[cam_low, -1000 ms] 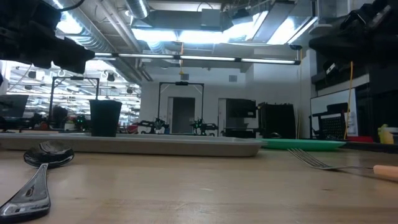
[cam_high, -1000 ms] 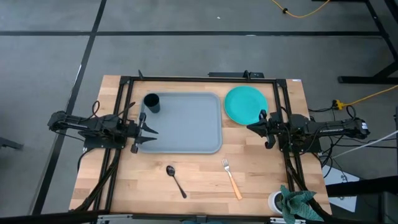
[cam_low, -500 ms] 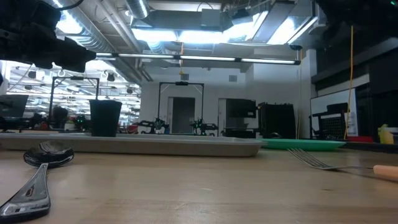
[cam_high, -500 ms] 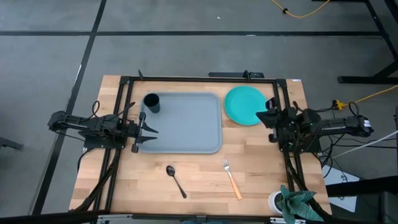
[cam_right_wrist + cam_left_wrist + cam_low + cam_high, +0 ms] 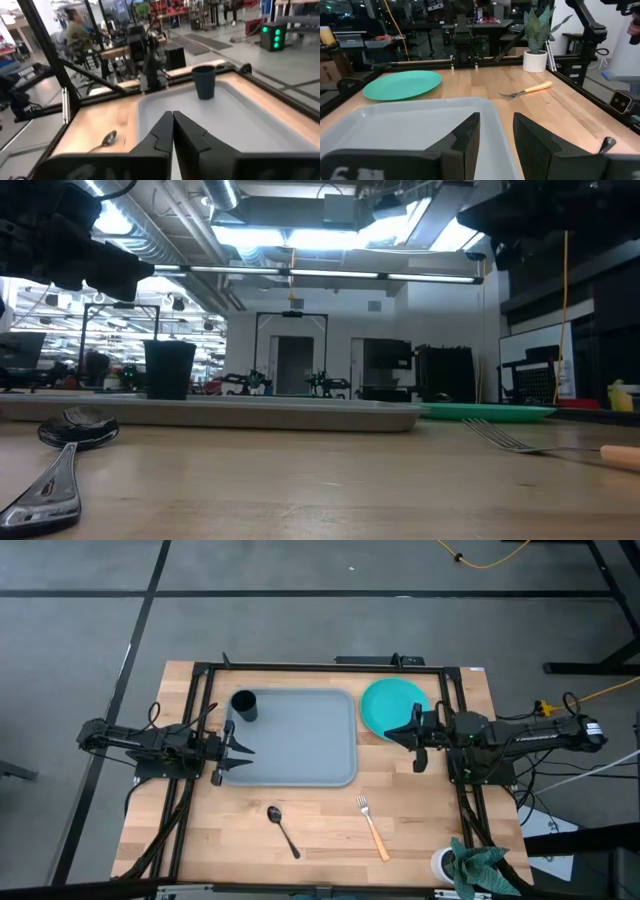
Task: Pick and place plate/cup/fork/spoon on tray
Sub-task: Put the light blue plate on the gray table tray to the bottom right of the black cup
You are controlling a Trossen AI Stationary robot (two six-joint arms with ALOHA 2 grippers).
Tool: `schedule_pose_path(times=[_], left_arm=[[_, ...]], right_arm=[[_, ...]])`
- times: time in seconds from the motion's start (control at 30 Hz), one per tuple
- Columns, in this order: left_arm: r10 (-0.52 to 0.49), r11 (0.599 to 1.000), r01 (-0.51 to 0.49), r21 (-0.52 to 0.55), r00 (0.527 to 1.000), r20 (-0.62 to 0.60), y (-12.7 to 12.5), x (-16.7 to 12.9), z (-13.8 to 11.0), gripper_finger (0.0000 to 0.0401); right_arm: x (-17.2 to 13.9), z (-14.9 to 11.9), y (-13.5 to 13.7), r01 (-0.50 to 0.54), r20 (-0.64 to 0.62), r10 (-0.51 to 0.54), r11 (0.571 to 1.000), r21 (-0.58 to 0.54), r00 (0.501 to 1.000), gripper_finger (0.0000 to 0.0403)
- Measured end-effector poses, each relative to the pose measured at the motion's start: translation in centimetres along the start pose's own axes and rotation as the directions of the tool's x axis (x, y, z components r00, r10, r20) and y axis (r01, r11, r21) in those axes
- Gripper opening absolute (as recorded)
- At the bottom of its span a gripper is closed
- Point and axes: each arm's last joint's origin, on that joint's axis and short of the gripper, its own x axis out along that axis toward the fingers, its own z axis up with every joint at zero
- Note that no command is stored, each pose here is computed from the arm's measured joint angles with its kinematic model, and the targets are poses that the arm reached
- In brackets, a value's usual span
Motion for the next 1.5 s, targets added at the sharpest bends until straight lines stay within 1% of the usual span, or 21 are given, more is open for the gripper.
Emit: schedule_pose_path(times=[0.07, 0.13, 0.23, 0.33, 0.47, 0.6, 0.67, 0.77, 0.87, 0.93, 0.97, 1.0, 1.03, 1.1, 1.13, 1.2, 1.27, 1.3, 1.37, 1.43, 1.5], left_arm=[[0.000, 1.000, 0.000, 0.000, 1.000, 0.000, 0.0, 0.0, 0.0, 0.0110], [0.000, 1.000, 0.000, -0.001, 1.000, 0.000, 0.0, 0.0, 0.0, 0.0110], [-0.003, 1.000, 0.003, -0.002, 1.000, 0.000, 0.0, 0.0, 0.0, 0.0110], [-0.003, 1.000, 0.003, -0.003, 1.000, 0.000, 0.0, 0.0, 0.0, 0.0110], [-0.004, 1.000, 0.004, -0.002, 1.000, 0.000, 0.0, 0.0, 0.0, 0.0110], [-0.004, 1.000, 0.004, -0.002, 1.000, 0.000, 0.0, 0.0, 0.0, 0.0110], [-0.004, 1.000, 0.004, -0.002, 1.000, 0.000, 0.0, 0.0, 0.0, 0.0110], [-0.004, 1.000, 0.004, -0.002, 1.000, -0.001, 0.0, 0.0, 0.0, 0.0110], [-0.004, 1.000, 0.004, -0.002, 1.000, -0.001, 0.0, 0.0, 0.0, 0.0110], [-0.004, 1.000, 0.004, -0.002, 1.000, -0.001, 0.0, 0.0, 0.0, 0.0110], [-0.004, 1.000, 0.004, -0.002, 1.000, -0.001, 0.0, 0.0, 0.0, 0.0110], [-0.004, 1.000, 0.004, -0.002, 1.000, -0.001, 0.0, 0.0, 0.0, 0.0110], [-0.004, 1.000, 0.004, -0.002, 1.000, -0.001, 0.0, 0.0, 0.0, 0.0110], [-0.004, 1.000, 0.004, -0.002, 1.000, -0.001, 0.0, 0.0, 0.0, 0.0110], [-0.004, 1.000, 0.004, -0.002, 1.000, -0.001, 0.0, 0.0, 0.0, 0.0110], [-0.004, 1.000, 0.004, -0.001, 1.000, -0.001, 0.0, 0.0, 0.0, 0.0110], [-0.004, 1.000, 0.004, 0.001, 1.000, -0.001, 0.0, 0.0, 0.0, 0.0110], [-0.004, 1.000, 0.004, 0.001, 1.000, -0.001, 0.0, 0.0, 0.0, 0.0110], [-0.004, 1.000, 0.004, 0.001, 1.000, -0.001, 0.0, 0.0, 0.0, 0.0110], [-0.004, 1.000, 0.004, 0.001, 1.000, -0.001, 0.0, 0.0, 0.0, 0.0110], [-0.004, 1.000, 0.004, 0.001, 1.000, -0.001, 0.0, 0.0, 0.0, 0.0110]], right_arm=[[0.3, -0.3, 0.1, 0.027, -0.010, -0.027, 1.000, -0.016, 1.000, 0.0021], [0.5, -0.5, 0.2, 0.052, -0.019, -0.053, 0.998, -0.044, 0.998, 0.0035], [0.7, -0.8, 0.5, 0.093, -0.025, -0.095, 0.992, -0.090, 0.995, 0.0071], [0.7, -1.0, 0.4, 0.159, -0.031, -0.165, 0.978, -0.135, 0.986, 0.0112], [0.7, -1.6, 0.1, 0.177, -0.085, -0.192, 0.973, -0.151, 0.978, 0.0145], [0.9, -2.2, 0.0, 0.193, -0.132, -0.201, 0.979, -0.072, 0.971, 0.0152], [1.1, -2.3, 0.0, 0.198, -0.134, -0.202, 0.979, -0.043, 0.970, 0.0152], [1.4, -2.0, -0.1, 0.229, -0.095, -0.231, 0.973, -0.031, 0.968, 0.0152], [1.8, -1.8, -0.3, 0.272, -0.056, -0.271, 0.962, 0.023, 0.961, 0.0152], [2.1, -1.8, -0.4, 0.279, -0.047, -0.278, 0.959, 0.041, 0.960, 0.0152], [2.2, -1.8, -0.4, 0.267, -0.050, -0.266, 0.963, 0.035, 0.963, 0.0152], [2.3, -1.7, -0.2, 0.236, -0.063, -0.235, 0.972, 0.004, 0.970, 0.0152], [2.5, -1.6, 0.0, 0.178, -0.077, -0.180, 0.983, -0.036, 0.981, 0.0151], [2.9, -0.8, 1.0, 0.022, -0.097, -0.031, 0.995, -0.099, 0.995, 0.0149], [3.1, -0.4, 1.6, -0.053, -0.105, 0.040, 0.991, -0.124, 0.994, 0.0148], [3.5, 0.2, 2.7, -0.157, -0.157, 0.130, 0.973, -0.171, 0.979, 0.0148], [3.9, 0.2, 3.5, -0.195, -0.239, 0.148, 0.963, -0.184, 0.960, 0.0147], [4.2, 0.1, 3.8, -0.190, -0.282, 0.134, 0.964, -0.185, 0.950, 0.0147], [4.6, -0.5, 4.2, -0.149, -0.376, 0.065, 0.968, -0.200, 0.925, 0.0147], [5.1, -1.6, 4.3, -0.077, -0.471, -0.042, 0.970, -0.232, 0.881, 0.0147], [5.3, -2.7, 3.9, 0.020, -0.529, -0.184, 0.954, -0.300, 0.828, 0.0147]])
